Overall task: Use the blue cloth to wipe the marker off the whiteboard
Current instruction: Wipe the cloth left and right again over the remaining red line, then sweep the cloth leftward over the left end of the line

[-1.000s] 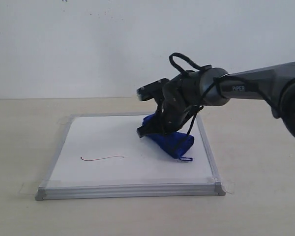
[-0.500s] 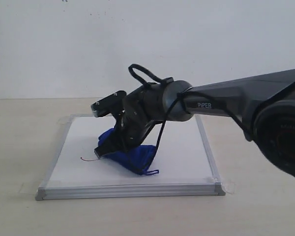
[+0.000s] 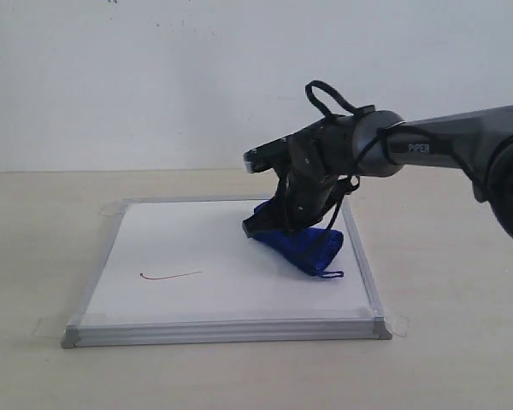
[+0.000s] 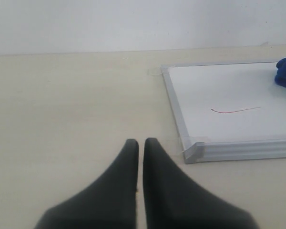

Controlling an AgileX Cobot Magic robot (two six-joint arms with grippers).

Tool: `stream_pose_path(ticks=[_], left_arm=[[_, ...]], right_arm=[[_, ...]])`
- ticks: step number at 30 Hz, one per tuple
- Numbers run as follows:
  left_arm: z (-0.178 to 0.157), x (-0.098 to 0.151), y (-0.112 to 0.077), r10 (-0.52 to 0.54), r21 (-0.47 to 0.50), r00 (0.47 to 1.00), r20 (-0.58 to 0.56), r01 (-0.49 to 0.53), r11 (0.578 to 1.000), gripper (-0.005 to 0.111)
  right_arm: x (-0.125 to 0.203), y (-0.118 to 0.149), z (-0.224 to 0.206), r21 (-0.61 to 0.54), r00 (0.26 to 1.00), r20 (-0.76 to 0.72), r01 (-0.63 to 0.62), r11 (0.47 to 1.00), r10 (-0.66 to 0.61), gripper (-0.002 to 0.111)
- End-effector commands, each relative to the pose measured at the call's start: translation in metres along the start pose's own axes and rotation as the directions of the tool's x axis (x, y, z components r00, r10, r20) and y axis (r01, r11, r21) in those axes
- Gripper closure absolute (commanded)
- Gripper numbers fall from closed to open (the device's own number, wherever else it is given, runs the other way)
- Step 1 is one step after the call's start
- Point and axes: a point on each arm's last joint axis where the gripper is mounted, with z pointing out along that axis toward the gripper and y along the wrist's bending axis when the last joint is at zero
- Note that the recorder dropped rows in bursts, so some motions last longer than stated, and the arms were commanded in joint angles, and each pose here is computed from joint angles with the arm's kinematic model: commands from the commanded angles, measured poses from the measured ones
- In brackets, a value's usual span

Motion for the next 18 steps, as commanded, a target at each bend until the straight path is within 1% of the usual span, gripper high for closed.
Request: stream_pose_path(ticks=[1,2,3,4,6,7,8,9,10,11,13,14,16,17,18], left_arm=[[0.0,-0.001,-0.001,-0.005,0.008,1.0,0.009,0.005,1.0,0.103],[0.0,-0.001,-0.001,-0.005,0.008,1.0,0.009,0.005,1.0,0.103],[0.0,-0.001,-0.001,-0.005,0.008,1.0,0.009,0.005,1.0,0.103],[0.0,-0.001,-0.001,-0.005,0.008,1.0,0.009,0.005,1.0,0.103],[0.0,-0.001,-0.001,-0.005,0.008,1.0,0.009,0.005,1.0,0.103],[0.0,-0.001,-0.001,-0.005,0.008,1.0,0.009,0.005,1.0,0.103],[0.0,-0.001,-0.001,-0.005,0.008,1.0,0.009,0.005,1.0,0.103],[0.0,-0.001,-0.001,-0.005,0.008,1.0,0.009,0.005,1.0,0.103],[0.0,-0.001,-0.001,-0.005,0.008,1.0,0.009,0.005,1.0,0.103],[0.0,-0.001,-0.001,-0.005,0.008,1.0,0.009,0.005,1.0,0.103],[0.0,-0.001,-0.001,-0.005,0.008,1.0,0.009,0.005,1.0,0.103],[0.0,-0.001,-0.001,-0.005,0.008,1.0,0.009,0.005,1.0,0.103],[0.0,-0.001,-0.001,-0.005,0.008,1.0,0.009,0.005,1.0,0.103],[0.0,-0.001,-0.001,-0.005,0.008,1.0,0.009,0.005,1.0,0.103],[0.0,-0.001,-0.001,-0.005,0.008,1.0,0.009,0.005,1.0,0.103]], right_arm=[[0.009,0.064,-0.002,-0.069,0.988,-0.034,0.149,0.986,-0.151,0.102],[0.01,0.092,-0.007,-0.096,0.977,-0.019,0.209,0.973,-0.212,0.102],[0.011,0.1,-0.01,-0.104,0.971,-0.015,0.234,0.967,-0.237,0.102],[0.012,0.116,-0.015,-0.117,0.962,-0.011,0.268,0.956,-0.271,0.102],[0.012,0.116,-0.016,-0.103,0.949,-0.021,0.311,0.945,-0.314,0.102],[0.011,0.109,-0.014,-0.085,0.947,-0.03,0.317,0.945,-0.321,0.102],[0.009,0.084,-0.011,-0.01,0.95,-0.061,0.307,0.952,-0.307,0.102],[0.007,0.069,-0.009,0.033,0.957,-0.075,0.284,0.958,-0.281,0.102],[0.006,0.038,-0.005,0.113,0.972,-0.1,0.224,0.968,-0.214,0.102],[0.007,0.008,-0.003,0.191,0.977,-0.13,0.194,0.962,-0.171,0.102],[0.011,-0.019,-0.002,0.247,0.981,-0.171,0.136,0.959,-0.095,0.102],[0.012,-0.021,-0.002,0.244,0.982,-0.175,0.115,0.963,-0.073,0.102],[0.012,-0.007,-0.001,0.159,0.986,-0.156,0.076,0.984,-0.05,0.102],[0.01,0.014,-0.001,0.05,0.988,-0.132,0.082,0.995,-0.075,0.102],[0.008,0.031,-0.002,-0.019,0.989,-0.105,0.099,0.995,-0.101,0.102]])
